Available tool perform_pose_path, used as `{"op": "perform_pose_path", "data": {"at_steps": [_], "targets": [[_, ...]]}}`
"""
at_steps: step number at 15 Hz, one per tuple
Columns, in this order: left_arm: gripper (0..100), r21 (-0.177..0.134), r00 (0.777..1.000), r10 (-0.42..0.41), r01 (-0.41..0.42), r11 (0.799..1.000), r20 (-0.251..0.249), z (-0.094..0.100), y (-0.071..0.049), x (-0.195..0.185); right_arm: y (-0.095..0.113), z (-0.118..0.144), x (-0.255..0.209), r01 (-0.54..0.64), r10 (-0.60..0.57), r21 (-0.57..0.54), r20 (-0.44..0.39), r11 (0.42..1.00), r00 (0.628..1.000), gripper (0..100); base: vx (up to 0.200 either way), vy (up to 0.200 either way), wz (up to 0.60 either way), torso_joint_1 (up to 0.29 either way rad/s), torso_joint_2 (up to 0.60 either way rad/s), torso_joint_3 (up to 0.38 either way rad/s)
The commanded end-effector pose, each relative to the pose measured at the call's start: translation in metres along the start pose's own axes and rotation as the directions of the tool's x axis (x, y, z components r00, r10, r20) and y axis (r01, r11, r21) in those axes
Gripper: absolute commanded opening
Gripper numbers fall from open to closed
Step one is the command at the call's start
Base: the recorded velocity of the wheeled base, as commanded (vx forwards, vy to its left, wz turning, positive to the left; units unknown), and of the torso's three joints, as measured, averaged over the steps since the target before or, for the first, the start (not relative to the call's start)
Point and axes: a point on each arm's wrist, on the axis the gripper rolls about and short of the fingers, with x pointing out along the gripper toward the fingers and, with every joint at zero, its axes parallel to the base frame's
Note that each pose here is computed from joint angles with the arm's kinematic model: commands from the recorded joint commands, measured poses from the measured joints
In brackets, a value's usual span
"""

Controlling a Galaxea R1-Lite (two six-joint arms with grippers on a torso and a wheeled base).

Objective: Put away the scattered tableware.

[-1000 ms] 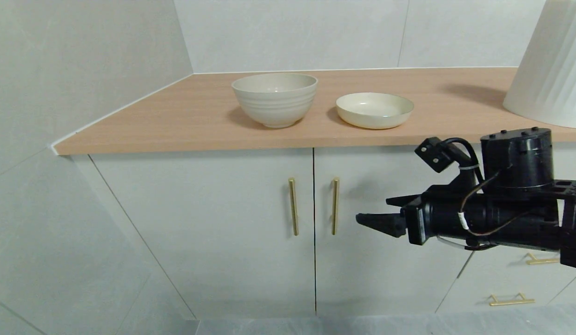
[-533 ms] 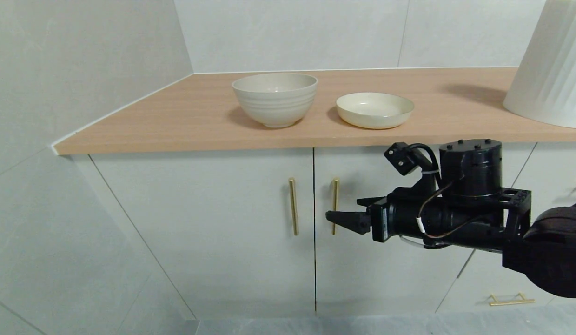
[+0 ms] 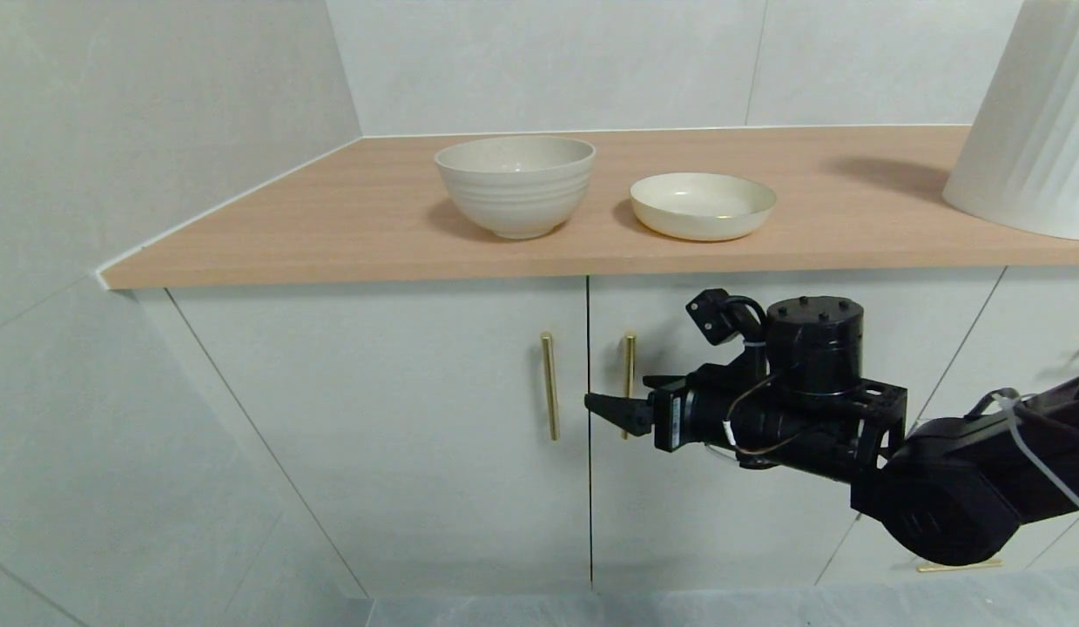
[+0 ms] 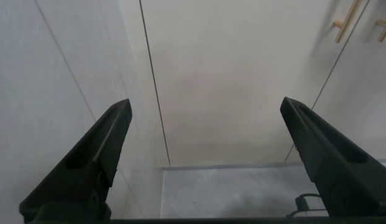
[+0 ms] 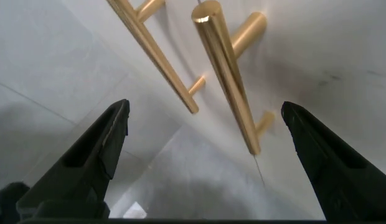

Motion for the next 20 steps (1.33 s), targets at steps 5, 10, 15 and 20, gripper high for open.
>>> {"op": "perform_pose_path", "data": {"at_steps": [5, 10, 15, 20], "targets": [[100, 0.000, 1.000, 0.001, -0.001, 1.000, -0.002, 0.000, 0.000, 0.000, 0.004, -0.010, 0.012, -0.031, 0.030, 0.034, 0.017, 0.999, 0.999, 100, 0.000, 0.000, 0.00, 0.000, 0.00, 0.000], [100, 0.000, 1.000, 0.001, -0.001, 1.000, -0.002, 0.000, 0.000, 0.000, 0.007, -0.007, 0.012, -0.048, 0.045, 0.068, 0.037, 0.997, 0.998, 100, 0.000, 0.000, 0.00, 0.000, 0.00, 0.000], [100, 0.000, 1.000, 0.001, -0.001, 1.000, -0.002, 0.000, 0.000, 0.000, 0.019, -0.008, 0.009, -0.091, 0.087, 0.062, 0.058, 0.994, 0.994, 100, 0.000, 0.000, 0.00, 0.000, 0.00, 0.000], [100, 0.000, 1.000, 0.001, -0.001, 1.000, -0.002, 0.000, 0.000, 0.000, 0.030, -0.002, -0.016, -0.181, 0.178, 0.051, 0.049, 0.982, 0.983, 100, 0.000, 0.000, 0.00, 0.000, 0.00, 0.000]]}}
